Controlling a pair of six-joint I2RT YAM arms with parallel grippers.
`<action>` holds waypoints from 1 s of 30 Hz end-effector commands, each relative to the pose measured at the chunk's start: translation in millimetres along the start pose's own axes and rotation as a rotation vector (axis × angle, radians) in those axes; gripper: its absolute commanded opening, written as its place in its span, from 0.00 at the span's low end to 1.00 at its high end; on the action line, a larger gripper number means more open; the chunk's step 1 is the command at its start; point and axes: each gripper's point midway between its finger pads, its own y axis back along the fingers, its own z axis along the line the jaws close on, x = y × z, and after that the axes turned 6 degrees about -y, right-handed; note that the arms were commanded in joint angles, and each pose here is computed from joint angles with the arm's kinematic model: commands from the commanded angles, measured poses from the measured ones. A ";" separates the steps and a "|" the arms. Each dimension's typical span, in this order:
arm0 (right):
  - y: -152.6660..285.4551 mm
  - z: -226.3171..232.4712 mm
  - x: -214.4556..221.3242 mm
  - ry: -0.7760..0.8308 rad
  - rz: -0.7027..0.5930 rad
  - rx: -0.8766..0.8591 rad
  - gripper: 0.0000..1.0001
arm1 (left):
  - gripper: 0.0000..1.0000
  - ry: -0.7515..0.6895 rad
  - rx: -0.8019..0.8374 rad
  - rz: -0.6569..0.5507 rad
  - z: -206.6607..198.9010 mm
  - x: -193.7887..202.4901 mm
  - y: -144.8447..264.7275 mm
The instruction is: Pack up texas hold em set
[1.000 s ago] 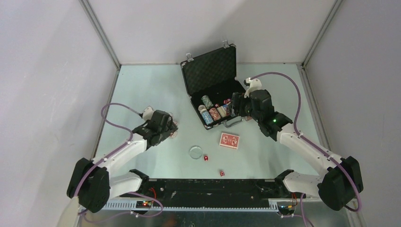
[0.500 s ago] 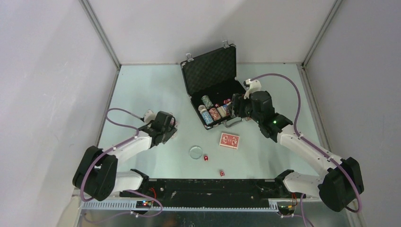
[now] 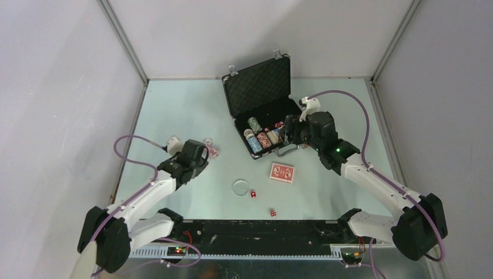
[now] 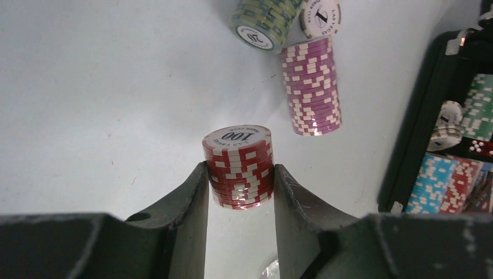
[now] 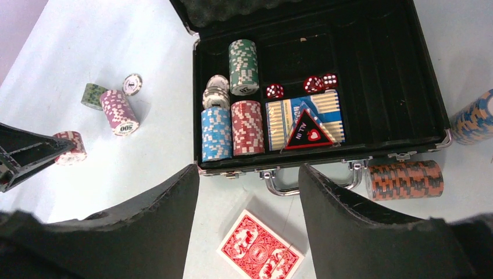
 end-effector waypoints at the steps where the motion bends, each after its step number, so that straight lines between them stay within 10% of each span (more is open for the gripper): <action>1: 4.1 9.4 -16.7 -0.015 -0.059 -0.037 0.66 | 0.34 -0.028 0.024 -0.043 -4.8 -17.5 14.6; 19: 13.9 8.5 -21.5 -0.014 -0.090 -0.040 0.65 | 0.01 0.034 0.546 -0.220 -180.6 -87.6 40.9; 30: 21.7 1.3 -28.2 -0.002 -0.110 -0.020 0.65 | 0.00 -0.043 0.490 -0.175 -244.3 -83.1 -21.4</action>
